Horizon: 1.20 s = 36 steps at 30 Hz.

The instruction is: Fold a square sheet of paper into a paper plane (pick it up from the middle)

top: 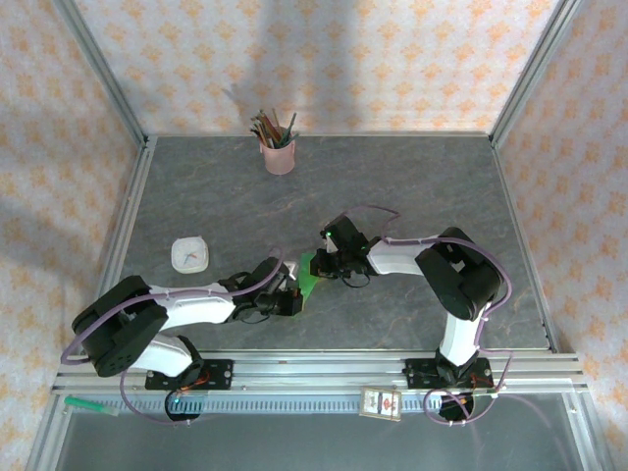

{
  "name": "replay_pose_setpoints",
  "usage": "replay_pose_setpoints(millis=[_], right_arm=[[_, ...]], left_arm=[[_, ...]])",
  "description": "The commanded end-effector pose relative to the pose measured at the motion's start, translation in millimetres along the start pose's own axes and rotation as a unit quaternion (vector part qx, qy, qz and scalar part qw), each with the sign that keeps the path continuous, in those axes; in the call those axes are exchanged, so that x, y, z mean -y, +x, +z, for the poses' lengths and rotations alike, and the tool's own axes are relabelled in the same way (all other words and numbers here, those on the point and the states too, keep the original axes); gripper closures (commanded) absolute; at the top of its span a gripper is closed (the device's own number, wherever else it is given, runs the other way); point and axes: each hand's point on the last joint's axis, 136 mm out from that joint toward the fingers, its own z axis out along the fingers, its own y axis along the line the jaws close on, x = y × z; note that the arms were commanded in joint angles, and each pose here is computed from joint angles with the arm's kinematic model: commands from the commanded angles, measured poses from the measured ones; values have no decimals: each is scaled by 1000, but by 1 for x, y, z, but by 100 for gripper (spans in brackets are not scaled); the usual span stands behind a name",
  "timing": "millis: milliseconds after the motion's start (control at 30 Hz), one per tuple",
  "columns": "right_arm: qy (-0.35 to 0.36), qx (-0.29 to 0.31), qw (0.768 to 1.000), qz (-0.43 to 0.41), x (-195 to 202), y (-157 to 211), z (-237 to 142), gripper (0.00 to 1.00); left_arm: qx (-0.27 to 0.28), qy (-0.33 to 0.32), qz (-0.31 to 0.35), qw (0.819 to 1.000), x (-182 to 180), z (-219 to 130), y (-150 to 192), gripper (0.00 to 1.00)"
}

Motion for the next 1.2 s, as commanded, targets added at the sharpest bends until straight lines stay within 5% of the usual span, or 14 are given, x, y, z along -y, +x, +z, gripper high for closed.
replay_pose_setpoints(millis=[0,800,1167], right_arm=[[154,-56,986,44,92,47,14,91],[157,-57,985,46,94,46,13,91],[155,-53,985,45,92,44,12,91]], left_arm=[[-21,-11,-6,1000,-12,2,15,97],[-70,-65,27,995,-17,-21,58,98],[60,112,0,992,63,-59,-25,94]])
